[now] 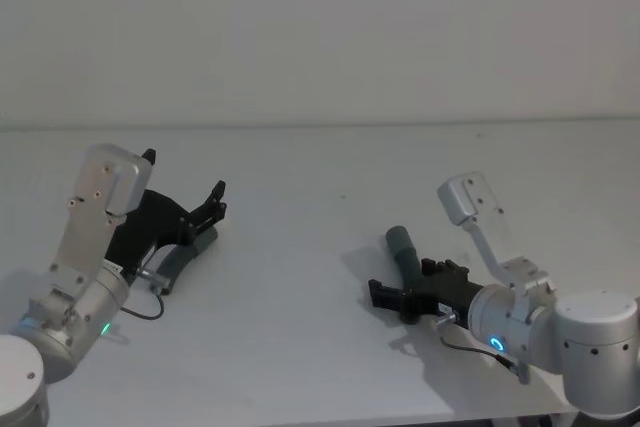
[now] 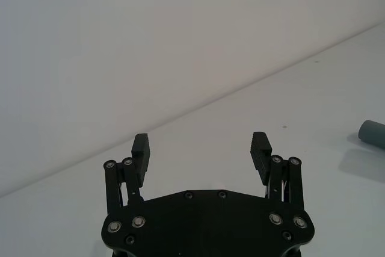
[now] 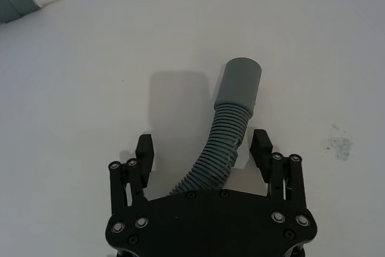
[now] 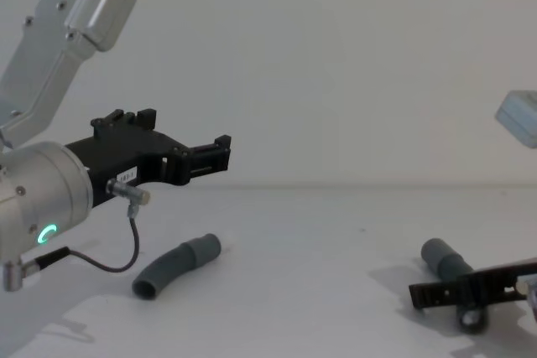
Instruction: Use both hands to pick up one end of the pipe from the table, align the ends, and insert them.
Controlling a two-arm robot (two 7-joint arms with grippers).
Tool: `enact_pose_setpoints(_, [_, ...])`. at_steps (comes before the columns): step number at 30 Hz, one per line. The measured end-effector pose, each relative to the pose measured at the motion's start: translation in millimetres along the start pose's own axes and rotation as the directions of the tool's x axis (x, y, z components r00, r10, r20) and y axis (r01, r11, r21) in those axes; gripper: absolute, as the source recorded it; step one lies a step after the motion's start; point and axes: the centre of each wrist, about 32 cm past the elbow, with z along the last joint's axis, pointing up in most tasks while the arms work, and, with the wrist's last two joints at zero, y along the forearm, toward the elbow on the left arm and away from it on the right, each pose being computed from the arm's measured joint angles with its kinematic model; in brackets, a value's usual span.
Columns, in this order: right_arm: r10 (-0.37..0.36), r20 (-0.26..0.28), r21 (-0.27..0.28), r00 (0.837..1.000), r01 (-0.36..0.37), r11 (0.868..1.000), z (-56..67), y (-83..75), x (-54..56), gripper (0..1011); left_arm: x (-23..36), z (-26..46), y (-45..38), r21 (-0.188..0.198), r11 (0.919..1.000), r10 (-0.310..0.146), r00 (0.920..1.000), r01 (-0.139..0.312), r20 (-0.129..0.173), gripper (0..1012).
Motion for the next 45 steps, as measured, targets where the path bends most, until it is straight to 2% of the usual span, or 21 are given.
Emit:
enact_pose_setpoints(2, [0.0, 0.002, -0.002, 1.0, 0.0, 1.0, 0.2, 0.3, 0.1, 1001, 0.0, 0.0, 0.0, 0.0, 1.0, 0.0, 1.0, 0.0, 0.0, 1002])
enact_pose_setpoints(20, [-0.003, 0.01, -0.015, 1.0, 0.003, 1.0, 1.1, 1.8, 0.7, 982, 0.0, 0.0, 0.0, 0.0, 1.0, 0.0, 1.0, 0.0, 0.0, 1002])
enact_pose_setpoints(30, [-0.007, 0.012, -0.017, 1.0, 0.007, 1.0, 1.2, 2.0, 1.1, 753, 0.0, 0.0, 0.0, 0.0, 1.0, 0.0, 1.0, 0.0, 0.0, 1001])
enact_pose_setpoints(33, [-0.008, 0.013, -0.017, 1.0, 0.008, 1.0, 1.2, 2.0, 1.1, 645, 0.0, 0.0, 0.0, 0.0, 1.0, 0.0, 1.0, 0.0, 0.0, 1002])
enact_pose_setpoints(40, [-0.007, 0.013, -0.018, 1.0, 0.007, 1.0, 1.2, 2.1, 0.9, 489, 0.0, 0.0, 0.0, 0.0, 1.0, 0.0, 1.0, 0.0, 0.0, 1002])
enact_pose_setpoints(43, [-0.006, 0.013, -0.019, 1.0, 0.006, 1.0, 1.2, 2.1, 0.8, 363, 0.0, 0.0, 0.0, 0.0, 1.0, 0.0, 1.0, 0.0, 0.0, 1001])
enact_pose_setpoints(45, [-0.006, 0.013, -0.019, 1.0, 0.006, 1.0, 1.2, 2.2, 0.8, 335, 0.0, 0.0, 0.0, 0.0, 1.0, 0.0, 1.0, 0.0, 0.0, 1002])
